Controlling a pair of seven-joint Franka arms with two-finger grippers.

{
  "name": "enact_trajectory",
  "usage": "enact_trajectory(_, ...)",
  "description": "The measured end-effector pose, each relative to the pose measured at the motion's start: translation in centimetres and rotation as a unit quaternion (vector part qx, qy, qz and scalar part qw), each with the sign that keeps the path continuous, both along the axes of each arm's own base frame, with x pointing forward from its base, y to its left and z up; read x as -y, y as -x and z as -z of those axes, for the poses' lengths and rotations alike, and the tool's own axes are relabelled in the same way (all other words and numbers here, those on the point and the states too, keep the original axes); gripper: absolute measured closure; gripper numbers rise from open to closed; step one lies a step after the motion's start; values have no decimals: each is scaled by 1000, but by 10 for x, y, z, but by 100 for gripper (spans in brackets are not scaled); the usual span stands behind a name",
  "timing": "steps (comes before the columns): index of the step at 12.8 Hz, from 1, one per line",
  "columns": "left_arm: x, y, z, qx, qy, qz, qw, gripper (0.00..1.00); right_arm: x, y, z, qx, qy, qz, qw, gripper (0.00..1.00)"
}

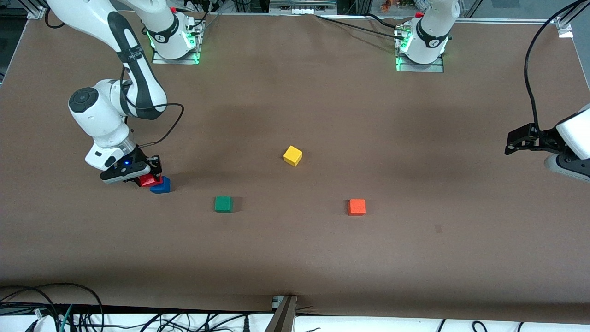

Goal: Pass red block to right arm, stack on blue
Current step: 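Lower the red cube onto the blue cube while the left gripper withdraws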

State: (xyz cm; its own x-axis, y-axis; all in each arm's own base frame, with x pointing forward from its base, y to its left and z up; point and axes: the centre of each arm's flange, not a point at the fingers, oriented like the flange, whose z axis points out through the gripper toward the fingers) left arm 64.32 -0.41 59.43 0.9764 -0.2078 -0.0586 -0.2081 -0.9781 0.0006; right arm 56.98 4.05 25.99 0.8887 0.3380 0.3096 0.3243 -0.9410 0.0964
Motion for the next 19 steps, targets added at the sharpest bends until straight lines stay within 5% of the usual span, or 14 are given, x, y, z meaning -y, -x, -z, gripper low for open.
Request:
enact_trajectory(3,4,7,-3,-15,-9,-62,998,0,0,0,0,5,1,0,1000,42)
enact_trajectory(11,27,41,-21,-37,-42,-71,996,0,-10,0,8,15,7,-10,1000,42)
enact_trajectory(15,60,60,-17,-37,-79,-117,989,0,-10,0,8,15,7,-9,1000,42)
enact_trajectory(17,48,61,-10,-35,-63,-149,986,0,-9,0,8,15,8,-8,1000,42)
enact_trajectory(19,22,59,-5,-24,-47,-179,982,0,-4,-1,8,15,9,-5,1000,22)
